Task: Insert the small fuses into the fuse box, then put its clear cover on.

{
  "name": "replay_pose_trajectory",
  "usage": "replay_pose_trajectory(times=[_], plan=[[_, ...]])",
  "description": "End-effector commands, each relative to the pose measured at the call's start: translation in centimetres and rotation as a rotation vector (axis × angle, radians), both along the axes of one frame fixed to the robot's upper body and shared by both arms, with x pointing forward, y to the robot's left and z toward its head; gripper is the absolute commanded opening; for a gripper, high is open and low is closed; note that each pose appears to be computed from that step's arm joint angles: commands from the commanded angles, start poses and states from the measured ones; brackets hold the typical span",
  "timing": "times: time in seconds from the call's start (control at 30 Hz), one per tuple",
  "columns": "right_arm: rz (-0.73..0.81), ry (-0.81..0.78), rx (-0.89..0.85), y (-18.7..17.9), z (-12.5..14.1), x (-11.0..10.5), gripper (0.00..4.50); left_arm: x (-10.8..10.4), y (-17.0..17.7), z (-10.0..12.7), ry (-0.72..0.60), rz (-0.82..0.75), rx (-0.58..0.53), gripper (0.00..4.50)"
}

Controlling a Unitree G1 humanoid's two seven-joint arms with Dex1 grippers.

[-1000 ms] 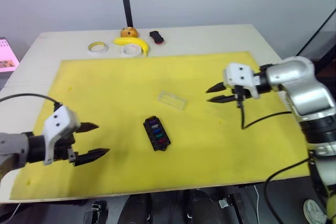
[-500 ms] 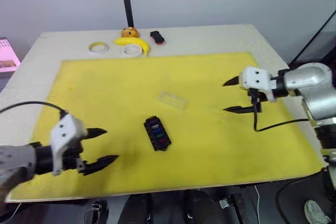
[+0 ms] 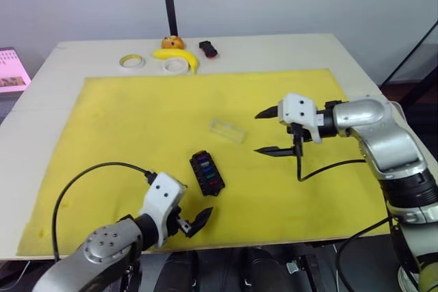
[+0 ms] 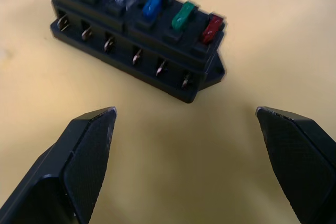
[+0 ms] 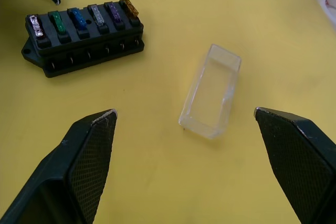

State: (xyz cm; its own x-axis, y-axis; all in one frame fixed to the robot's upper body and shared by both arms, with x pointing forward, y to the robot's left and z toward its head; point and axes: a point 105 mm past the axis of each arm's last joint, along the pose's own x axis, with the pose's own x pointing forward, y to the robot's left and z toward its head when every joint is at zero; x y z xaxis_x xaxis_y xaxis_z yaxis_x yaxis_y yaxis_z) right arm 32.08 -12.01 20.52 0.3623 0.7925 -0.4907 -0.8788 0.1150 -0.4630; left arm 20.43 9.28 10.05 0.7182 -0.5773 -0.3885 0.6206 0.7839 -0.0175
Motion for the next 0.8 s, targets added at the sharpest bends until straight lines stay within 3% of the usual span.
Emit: replay_pose_trajectory(times=[0.03, 0.17, 0.27, 0.57, 0.8], plan=[[0.032, -0.065, 0.014, 0.9, 2.0, -0.3, 4.45, 0.3, -0.8, -0.2, -0.031, 0.034, 0.022, 4.50], [0.044, -0.043, -0.021, 1.0, 2.0, -0.7, 4.45, 0.3, -2.5, -0.5, -0.022, 0.077, -0.017, 4.50], [-0.027, -0.003, -0.046, 1.0, 1.6, 0.6, 4.45, 0.2, -2.4, -0.1, -0.030, 0.088, -0.017, 4.50], [-0.204, 0.162, -0.037, 4.1, -2.2, 4.3, 4.45, -0.1, 2.1, 1.6, -0.061, 0.029, 0.052, 4.50], [-0.274, 0.203, -0.038, 5.4, -4.2, 6.3, 4.45, 0.1, 2.2, 2.2, -0.075, -0.010, 0.037, 4.50]])
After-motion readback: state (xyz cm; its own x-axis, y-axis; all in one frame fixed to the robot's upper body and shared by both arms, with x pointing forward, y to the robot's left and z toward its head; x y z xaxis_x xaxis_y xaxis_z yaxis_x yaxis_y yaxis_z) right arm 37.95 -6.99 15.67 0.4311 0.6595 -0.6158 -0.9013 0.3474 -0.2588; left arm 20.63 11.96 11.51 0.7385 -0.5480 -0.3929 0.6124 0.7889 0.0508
